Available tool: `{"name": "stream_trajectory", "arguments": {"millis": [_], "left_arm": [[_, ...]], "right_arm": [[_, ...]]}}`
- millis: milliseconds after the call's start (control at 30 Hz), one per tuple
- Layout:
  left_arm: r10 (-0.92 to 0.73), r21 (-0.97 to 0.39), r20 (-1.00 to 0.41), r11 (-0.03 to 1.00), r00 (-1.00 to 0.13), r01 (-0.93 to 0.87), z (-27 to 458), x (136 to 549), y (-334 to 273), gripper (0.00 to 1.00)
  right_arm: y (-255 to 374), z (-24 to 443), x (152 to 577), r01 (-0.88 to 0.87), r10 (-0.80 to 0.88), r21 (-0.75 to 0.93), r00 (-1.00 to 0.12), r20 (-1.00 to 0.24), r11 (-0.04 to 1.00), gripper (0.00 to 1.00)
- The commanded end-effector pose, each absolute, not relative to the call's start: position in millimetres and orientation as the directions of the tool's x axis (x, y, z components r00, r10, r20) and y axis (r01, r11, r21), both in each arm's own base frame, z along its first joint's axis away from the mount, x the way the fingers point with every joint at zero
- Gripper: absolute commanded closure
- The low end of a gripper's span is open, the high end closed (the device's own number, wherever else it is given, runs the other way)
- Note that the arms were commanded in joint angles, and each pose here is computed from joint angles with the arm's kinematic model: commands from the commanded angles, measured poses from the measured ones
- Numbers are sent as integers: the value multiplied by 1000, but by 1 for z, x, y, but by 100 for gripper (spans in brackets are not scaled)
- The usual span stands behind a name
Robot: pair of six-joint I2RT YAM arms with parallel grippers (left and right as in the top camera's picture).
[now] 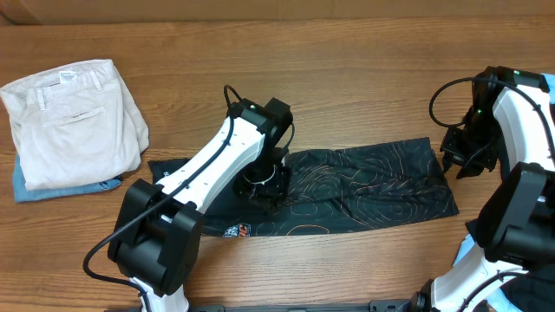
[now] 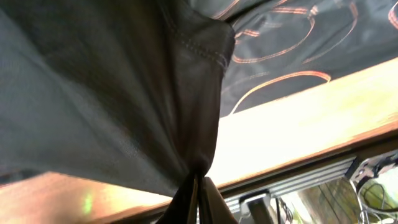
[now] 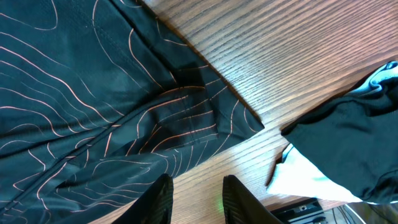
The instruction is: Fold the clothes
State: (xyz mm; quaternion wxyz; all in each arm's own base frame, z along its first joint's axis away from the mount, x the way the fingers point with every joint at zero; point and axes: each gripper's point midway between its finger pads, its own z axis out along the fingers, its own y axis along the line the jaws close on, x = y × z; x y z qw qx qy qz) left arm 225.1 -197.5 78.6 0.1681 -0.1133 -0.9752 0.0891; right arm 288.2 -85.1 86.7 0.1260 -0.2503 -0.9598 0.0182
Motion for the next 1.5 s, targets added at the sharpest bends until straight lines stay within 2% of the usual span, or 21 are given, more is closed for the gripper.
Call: {"name": "stream_trajectory", "arguments": {"millis": [0,167,400,467,600,800,900,1033,1333,1467], "left_arm": [[285,-206,329,952,-900,226,81,215,-194,95],[353,-215,338,931,-872,294,82,204,-200,94],[385,-216,330,920,-862,328,81,199,-208,86],[391,-221,311,916,-866,334,80,202,-211,79],[393,-218,278,914,-876,341,77,210,-213,78],[319,-134,165,945,-933,299,69,247,-205,78],[227,-77,67,972,-972,222,65,281,-193,76],[163,-78,1,984,-987,163,65,306,-182,71],[52,-83,-91,995,-995,60,61,349,-152,65],[50,-56,-98,997,-994,56,45,359,-147,58]], "right_arm": [[-84,89,287,478,487,-97,-844,224,873,70],[-84,89,287,478,487,-97,-844,224,873,70],[-84,89,288,478,487,-97,-844,224,873,70],[-84,89,287,478,487,-97,-844,225,873,70],[-84,89,288,478,487,-97,-844,224,873,70],[-84,90,287,478,487,-97,-844,224,873,70],[-84,90,287,478,487,-97,-844,224,873,70],[-84,89,288,478,487,-97,-844,224,873,70],[-84,89,288,478,487,-97,-844,224,873,70],[-84,89,287,478,487,-97,-844,224,873,70]]}}
